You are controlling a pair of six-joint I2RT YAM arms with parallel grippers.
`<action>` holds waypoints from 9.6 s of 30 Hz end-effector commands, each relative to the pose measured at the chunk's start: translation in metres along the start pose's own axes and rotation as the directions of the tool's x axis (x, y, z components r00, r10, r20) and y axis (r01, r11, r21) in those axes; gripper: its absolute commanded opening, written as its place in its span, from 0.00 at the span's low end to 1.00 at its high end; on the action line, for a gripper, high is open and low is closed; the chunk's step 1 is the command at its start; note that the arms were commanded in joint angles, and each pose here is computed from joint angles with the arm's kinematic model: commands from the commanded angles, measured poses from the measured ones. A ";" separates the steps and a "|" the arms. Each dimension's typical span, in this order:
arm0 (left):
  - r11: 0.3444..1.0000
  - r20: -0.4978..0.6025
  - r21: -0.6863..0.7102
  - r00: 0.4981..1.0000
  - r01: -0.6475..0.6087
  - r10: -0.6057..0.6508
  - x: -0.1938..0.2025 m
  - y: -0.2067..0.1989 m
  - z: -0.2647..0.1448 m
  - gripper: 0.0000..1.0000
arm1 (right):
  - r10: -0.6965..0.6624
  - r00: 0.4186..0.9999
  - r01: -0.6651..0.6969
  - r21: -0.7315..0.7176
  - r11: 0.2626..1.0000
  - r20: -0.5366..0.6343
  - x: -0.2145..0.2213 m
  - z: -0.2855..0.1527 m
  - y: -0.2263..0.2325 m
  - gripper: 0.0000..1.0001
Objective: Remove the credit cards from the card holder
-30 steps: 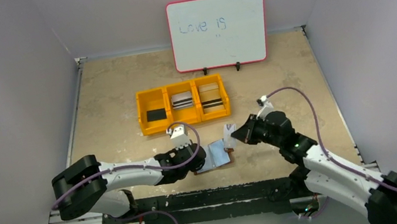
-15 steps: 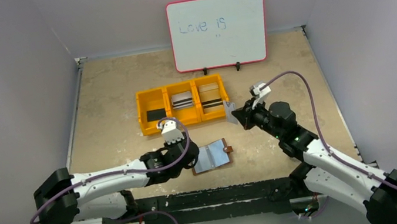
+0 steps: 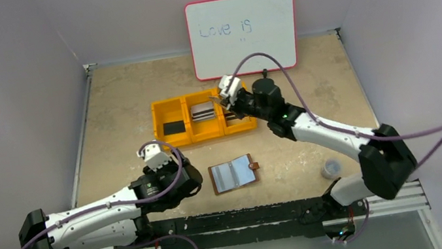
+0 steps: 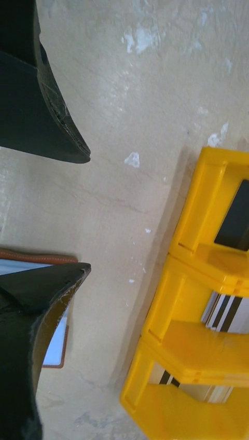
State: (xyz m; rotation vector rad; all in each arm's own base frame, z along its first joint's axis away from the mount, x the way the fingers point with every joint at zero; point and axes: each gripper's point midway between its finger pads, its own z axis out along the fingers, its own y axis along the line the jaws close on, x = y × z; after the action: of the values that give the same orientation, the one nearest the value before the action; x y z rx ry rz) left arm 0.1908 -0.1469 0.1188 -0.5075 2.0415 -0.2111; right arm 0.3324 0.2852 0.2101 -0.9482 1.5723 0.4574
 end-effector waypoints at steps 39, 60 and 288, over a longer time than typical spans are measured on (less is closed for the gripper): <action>0.993 0.091 -0.048 0.991 0.107 -0.102 -0.032 0.048 -0.014 0.81 | -0.551 0.771 0.560 -0.073 0.826 -0.320 0.063 0.160 -0.014 0.03; 0.992 0.078 -0.035 0.990 0.120 -0.117 -0.030 0.048 -0.014 0.81 | -0.597 0.745 0.601 -0.088 0.794 -0.296 0.056 0.170 -0.003 0.12; 0.947 -0.452 0.290 0.853 -0.135 0.260 0.154 -0.078 0.030 0.11 | 0.906 0.136 -0.933 0.255 0.253 -0.401 0.199 -0.054 0.158 0.29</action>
State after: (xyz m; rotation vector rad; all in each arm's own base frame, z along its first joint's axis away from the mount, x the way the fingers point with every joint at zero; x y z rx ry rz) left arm 0.1857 -0.2711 0.0219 -0.1670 2.4191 -0.5014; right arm 0.1913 0.2841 0.0199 0.0855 2.4827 1.2886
